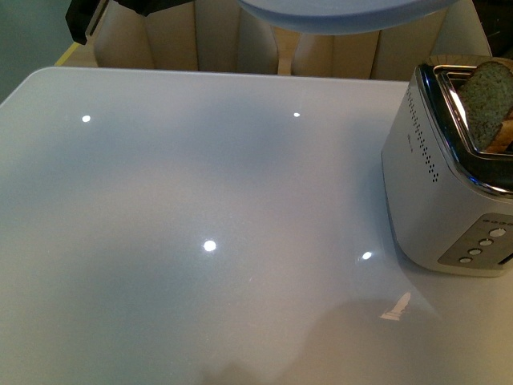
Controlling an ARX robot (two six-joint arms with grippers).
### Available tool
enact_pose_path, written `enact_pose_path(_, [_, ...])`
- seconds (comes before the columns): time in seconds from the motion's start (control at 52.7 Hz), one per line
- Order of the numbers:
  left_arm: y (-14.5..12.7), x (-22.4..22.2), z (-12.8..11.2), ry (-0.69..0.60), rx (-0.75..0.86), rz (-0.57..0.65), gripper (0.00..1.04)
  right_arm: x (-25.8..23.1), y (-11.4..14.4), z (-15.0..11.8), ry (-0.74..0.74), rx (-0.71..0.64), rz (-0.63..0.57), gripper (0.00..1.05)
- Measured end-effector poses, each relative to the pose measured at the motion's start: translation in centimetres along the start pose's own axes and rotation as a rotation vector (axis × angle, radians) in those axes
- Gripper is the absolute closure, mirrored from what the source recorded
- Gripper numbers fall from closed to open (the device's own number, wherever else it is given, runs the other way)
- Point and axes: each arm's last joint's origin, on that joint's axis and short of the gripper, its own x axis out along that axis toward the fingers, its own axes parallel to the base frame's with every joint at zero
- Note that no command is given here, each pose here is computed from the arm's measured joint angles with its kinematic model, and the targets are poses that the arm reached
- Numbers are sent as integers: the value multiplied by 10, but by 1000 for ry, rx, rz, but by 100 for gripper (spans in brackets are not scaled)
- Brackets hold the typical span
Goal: Left arm holds plate, right arm toasts bread
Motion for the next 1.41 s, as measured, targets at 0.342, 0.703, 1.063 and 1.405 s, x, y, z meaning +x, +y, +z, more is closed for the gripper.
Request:
enact_pose_path(0.342, [23,-21,30,-43,8,91,102,0,0,0,0,0,0,9])
enact_pose_path(0.703, [135,-58,73,-101,-11,384,102,0,0,0,0,0,0,9])
enact_pose_path(1.063, [234,-57,33,-50,-107,535,102,0,0,0,0,0,0,9])
enact_pose_path(1.405, [282,-34,0,37,-97,540,102,0,0,0,0,0,0,9])
